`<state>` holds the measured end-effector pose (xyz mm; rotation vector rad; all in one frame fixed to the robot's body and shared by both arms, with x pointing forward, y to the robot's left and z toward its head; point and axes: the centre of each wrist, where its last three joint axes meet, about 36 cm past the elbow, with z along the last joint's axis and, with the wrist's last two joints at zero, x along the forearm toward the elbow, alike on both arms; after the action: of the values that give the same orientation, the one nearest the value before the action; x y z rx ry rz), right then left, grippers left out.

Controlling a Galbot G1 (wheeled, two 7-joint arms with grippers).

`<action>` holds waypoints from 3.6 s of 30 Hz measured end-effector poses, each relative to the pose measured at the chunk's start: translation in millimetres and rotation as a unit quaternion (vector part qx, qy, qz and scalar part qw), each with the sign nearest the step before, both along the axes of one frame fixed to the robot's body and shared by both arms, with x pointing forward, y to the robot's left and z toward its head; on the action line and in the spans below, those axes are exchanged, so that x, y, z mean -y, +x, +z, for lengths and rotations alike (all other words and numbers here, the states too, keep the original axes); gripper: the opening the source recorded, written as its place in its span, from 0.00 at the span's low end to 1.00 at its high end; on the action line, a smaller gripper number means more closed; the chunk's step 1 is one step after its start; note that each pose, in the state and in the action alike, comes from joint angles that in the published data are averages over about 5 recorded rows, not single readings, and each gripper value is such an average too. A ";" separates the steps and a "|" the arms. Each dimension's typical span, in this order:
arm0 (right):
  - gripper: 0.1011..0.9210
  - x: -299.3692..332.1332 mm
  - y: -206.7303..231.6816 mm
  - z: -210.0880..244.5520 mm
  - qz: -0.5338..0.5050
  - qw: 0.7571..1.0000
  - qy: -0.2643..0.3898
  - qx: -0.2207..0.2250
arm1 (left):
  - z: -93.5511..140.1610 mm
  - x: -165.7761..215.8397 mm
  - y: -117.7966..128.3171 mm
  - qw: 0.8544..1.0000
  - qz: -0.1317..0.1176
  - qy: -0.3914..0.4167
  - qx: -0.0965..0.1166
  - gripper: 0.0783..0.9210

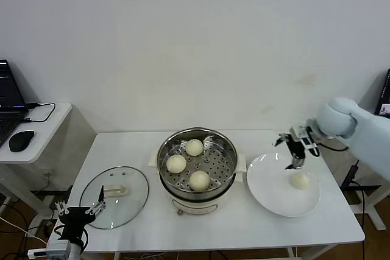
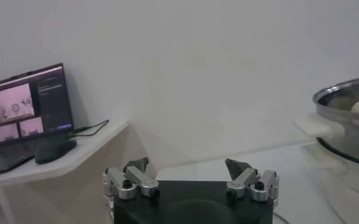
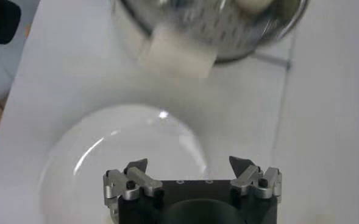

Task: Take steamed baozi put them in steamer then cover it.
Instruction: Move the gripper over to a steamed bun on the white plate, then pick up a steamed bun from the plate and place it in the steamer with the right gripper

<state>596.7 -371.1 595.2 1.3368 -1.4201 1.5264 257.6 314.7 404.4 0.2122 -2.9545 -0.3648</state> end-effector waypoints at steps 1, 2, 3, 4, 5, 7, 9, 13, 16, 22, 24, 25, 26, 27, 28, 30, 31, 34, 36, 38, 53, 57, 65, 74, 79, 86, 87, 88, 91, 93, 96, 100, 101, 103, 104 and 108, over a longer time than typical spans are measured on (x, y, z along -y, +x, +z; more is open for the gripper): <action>0.88 6.8 -1.2 -5.7 -0.005 1.000 -0.002 -0.002 | -0.4 0.1 -0.3 1.000 0.000 0.000 -0.001 0.88; 0.88 13.2 -2.3 -11.4 -0.010 1.000 -0.004 -0.003 | -0.7 0.1 -0.6 1.000 0.000 0.000 -0.002 0.88; 0.88 19.5 -3.3 -16.8 -0.015 1.000 -0.007 -0.005 | -0.9 0.1 -1.0 1.000 0.000 0.001 -0.002 0.88; 0.88 25.6 -4.2 -22.3 -0.020 1.000 -0.009 -0.006 | -1.0 -0.1 -1.3 1.000 0.000 0.001 -0.003 0.88; 0.88 31.3 -5.0 -27.8 -0.024 1.000 -0.012 -0.007 | -1.0 -0.3 -1.7 1.000 0.001 0.001 -0.003 0.88; 0.88 41.8 -6.5 -38.7 -0.034 0.999 -0.018 -0.010 | -0.7 -0.9 -2.3 1.000 0.001 0.002 -0.003 0.88; 0.88 50.8 -7.7 -49.3 -0.043 0.999 -0.025 -0.013 | -0.2 -1.5 -2.9 1.000 0.003 0.003 -0.003 0.88; 0.88 64.5 -9.0 -69.8 -0.058 0.998 -0.036 -0.017 | 0.7 -2.8 -4.1 1.000 0.005 0.005 -0.004 0.88; 0.88 71.5 -9.3 -84.9 -0.067 0.997 -0.044 -0.021 | 0.7 -3.3 -4.7 1.000 0.005 0.005 -0.004 0.88; 0.88 77.6 -6.1 -108.6 -0.082 0.995 -0.051 -0.025 | 0.3 -3.2 -5.1 1.000 0.006 0.005 -0.005 0.88; 0.88 77.9 -4.1 -114.5 -0.088 0.995 -0.050 -0.025 | 0.1 -3.3 -4.9 1.000 0.006 0.005 -0.005 0.88; 0.88 77.9 -3.1 -117.1 -0.090 0.994 -0.050 -0.024 | 0.0 -3.4 -4.8 1.000 0.006 0.005 -0.005 0.88; 0.88 77.7 -2.0 -119.6 -0.093 0.994 -0.049 -0.024 | -0.1 -3.6 -4.6 1.000 0.006 0.005 -0.005 0.88; 0.88 77.5 -0.9 -121.8 -0.095 0.994 -0.049 -0.023 | -0.2 -3.7 -4.4 1.000 0.006 0.005 -0.005 0.88; 0.88 77.0 0.2 -124.0 -0.097 0.994 -0.049 -0.023 | -0.4 -3.8 -4.1 1.000 0.007 0.005 -0.005 0.88; 0.88 75.8 2.1 -128.5 -0.100 0.993 -0.049 -0.023 | -0.7 -4.0 -3.6 1.000 0.007 0.005 -0.005 0.88; 0.88 75.1 2.9 -130.8 -0.102 0.993 -0.049 -0.024 | -0.9 -4.0 -3.4 1.000 0.007 0.005 -0.005 0.88; 0.86 74.0 4.5 -136.8 -0.106 0.993 -0.052 -0.026 | -1.9 -4.1 -3.3 1.000 0.007 0.005 -0.006 0.88; 0.84 74.1 5.5 -139.3 -0.108 0.992 -0.054 -0.026 | -2.6 -4.4 -3.3 1.000 0.008 0.005 -0.007 0.88; 0.81 74.1 6.6 -141.2 -0.111 0.992 -0.056 -0.025 | -3.2 -4.7 -3.2 1.000 0.008 0.005 -0.007 0.88; 0.62 68.6 10.4 -145.7 -0.114 0.991 -0.060 -0.021 | -0.7 -2.9 -4.0 1.000 0.007 0.003 -0.004 0.88; 0.61 67.9 10.9 -137.5 -0.113 0.992 -0.059 -0.020 | 0.5 -2.6 -3.5 1.000 0.006 0.004 -0.002 0.88; 0.61 64.4 11.8 -96.7 -0.112 0.992 -0.055 -0.011 | 2.1 -2.1 -1.9 1.000 0.003 0.005 0.001 0.88; 0.63 28.2 18.0 -18.4 -0.096 0.995 -0.021 0.025 | 4.8 1.2 1.2 1.000 -0.001 0.002 0.007 0.88; 0.63 -16.1 19.8 27.2 -0.077 0.996 0.014 0.047 | 8.1 4.5 3.2 1.000 -0.004 -0.001 0.012 0.88; 0.63 -89.7 18.8 74.2 -0.054 0.995 0.060 0.058 | 10.3 7.3 3.7 1.000 -0.004 -0.005 0.017 0.88; 0.63 -100.3 18.2 77.8 -0.052 0.995 0.066 0.056 | 10.2 7.5 3.7 1.000 -0.004 -0.005 0.017 0.88; 0.63 -110.8 17.5 80.6 -0.050 0.995 0.072 0.054 | 10.2 7.6 3.7 1.000 -0.004 -0.006 0.017 0.88; 0.63 -140.2 14.9 85.9 -0.048 0.994 0.088 0.044 | 10.3 8.3 3.7 1.000 -0.003 -0.007 0.018 0.88; 0.63 -158.0 13.5 87.0 -0.049 0.993 0.098 0.037 | 10.8 8.9 3.8 1.000 -0.003 -0.008 0.019 0.88; 0.63 -181.6 11.8 82.8 -0.053 0.993 0.105 0.027 | 11.3 9.3 3.5 1.000 -0.002 -0.008 0.020 0.88; 0.63 -206.6 9.6 68.6 -0.057 0.993 0.104 0.016 | 10.9 7.9 2.4 1.000 0.000 -0.007 0.020 0.88; 0.63 -211.3 9.2 64.2 -0.058 0.993 0.103 0.013 | 10.5 7.5 2.1 1.000 0.001 -0.007 0.019 0.88; 0.63 -218.8 8.4 54.8 -0.061 0.993 0.100 0.006 | 9.7 6.9 1.7 1.000 0.002 -0.007 0.018 0.88; 0.63 -221.9 8.2 50.1 -0.063 0.993 0.098 0.003 | 9.4 6.7 1.6 1.000 0.002 -0.007 0.018 0.88; 0.63 -231.7 7.5 31.8 -0.069 0.994 0.090 -0.010 | 9.6 6.7 2.8 1.000 0.002 -0.008 0.020 0.88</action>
<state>604.2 -139.5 627.0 1.3245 -1.6330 1.3185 260.3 308.0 414.0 0.2259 -2.9939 -0.3414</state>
